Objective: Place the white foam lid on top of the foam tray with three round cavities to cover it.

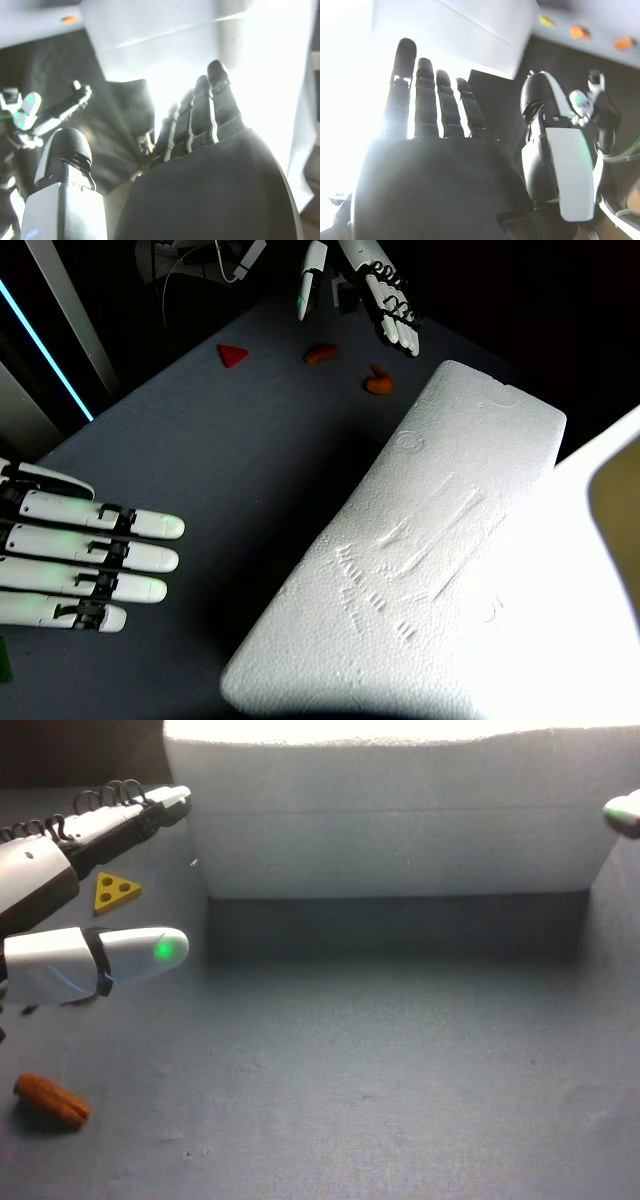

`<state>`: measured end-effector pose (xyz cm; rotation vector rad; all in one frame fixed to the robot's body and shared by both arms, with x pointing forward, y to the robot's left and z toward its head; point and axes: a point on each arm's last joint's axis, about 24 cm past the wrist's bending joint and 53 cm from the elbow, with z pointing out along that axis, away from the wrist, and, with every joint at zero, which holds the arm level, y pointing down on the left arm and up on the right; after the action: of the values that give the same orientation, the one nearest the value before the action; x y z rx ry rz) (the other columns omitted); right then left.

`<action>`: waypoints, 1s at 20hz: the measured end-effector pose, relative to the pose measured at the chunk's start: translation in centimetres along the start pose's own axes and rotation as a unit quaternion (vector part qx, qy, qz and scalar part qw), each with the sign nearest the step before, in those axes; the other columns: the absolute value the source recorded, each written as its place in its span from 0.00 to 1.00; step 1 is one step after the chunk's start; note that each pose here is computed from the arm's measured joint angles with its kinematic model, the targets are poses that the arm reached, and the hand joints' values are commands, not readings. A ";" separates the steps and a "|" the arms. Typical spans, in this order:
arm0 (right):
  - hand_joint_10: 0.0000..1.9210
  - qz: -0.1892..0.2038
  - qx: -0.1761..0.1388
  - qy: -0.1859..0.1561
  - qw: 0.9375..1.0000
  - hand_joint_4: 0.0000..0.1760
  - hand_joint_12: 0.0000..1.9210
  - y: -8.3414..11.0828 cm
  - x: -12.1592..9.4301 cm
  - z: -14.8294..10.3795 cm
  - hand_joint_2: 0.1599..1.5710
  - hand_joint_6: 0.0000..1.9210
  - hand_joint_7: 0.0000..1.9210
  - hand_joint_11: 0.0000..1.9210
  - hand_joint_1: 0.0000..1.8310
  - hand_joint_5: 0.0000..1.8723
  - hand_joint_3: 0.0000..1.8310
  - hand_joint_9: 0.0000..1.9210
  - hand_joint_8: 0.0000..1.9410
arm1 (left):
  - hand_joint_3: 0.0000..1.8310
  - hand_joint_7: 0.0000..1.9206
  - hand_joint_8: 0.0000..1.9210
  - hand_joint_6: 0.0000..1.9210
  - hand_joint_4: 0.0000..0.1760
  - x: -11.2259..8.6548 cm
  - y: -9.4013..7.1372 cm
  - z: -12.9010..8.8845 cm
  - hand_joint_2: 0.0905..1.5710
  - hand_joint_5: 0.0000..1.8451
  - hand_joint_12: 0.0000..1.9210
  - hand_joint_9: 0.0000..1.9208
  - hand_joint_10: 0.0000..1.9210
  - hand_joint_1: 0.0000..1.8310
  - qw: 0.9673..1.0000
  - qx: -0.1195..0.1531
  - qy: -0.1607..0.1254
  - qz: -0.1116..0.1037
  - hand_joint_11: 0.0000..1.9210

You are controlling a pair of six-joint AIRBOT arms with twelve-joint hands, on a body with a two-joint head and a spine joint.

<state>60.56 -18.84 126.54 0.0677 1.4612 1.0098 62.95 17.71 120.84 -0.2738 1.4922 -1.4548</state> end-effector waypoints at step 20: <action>0.00 0.056 -0.054 0.031 0.996 0.00 0.54 1.9 4.0 1.8 0.74 0.00 0.00 0.00 0.20 0.00 0.00 0.00 0.00 | 0.00 0.00 0.00 0.00 0.32 3.9 -0.1 1.7 0.75 0.00 0.00 0.00 0.00 0.18 0.998 0.022 0.038 -0.043 0.00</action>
<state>60.28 -14.31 124.89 0.0406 1.4689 1.1907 62.35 13.75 119.43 -0.2606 1.5235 -1.5796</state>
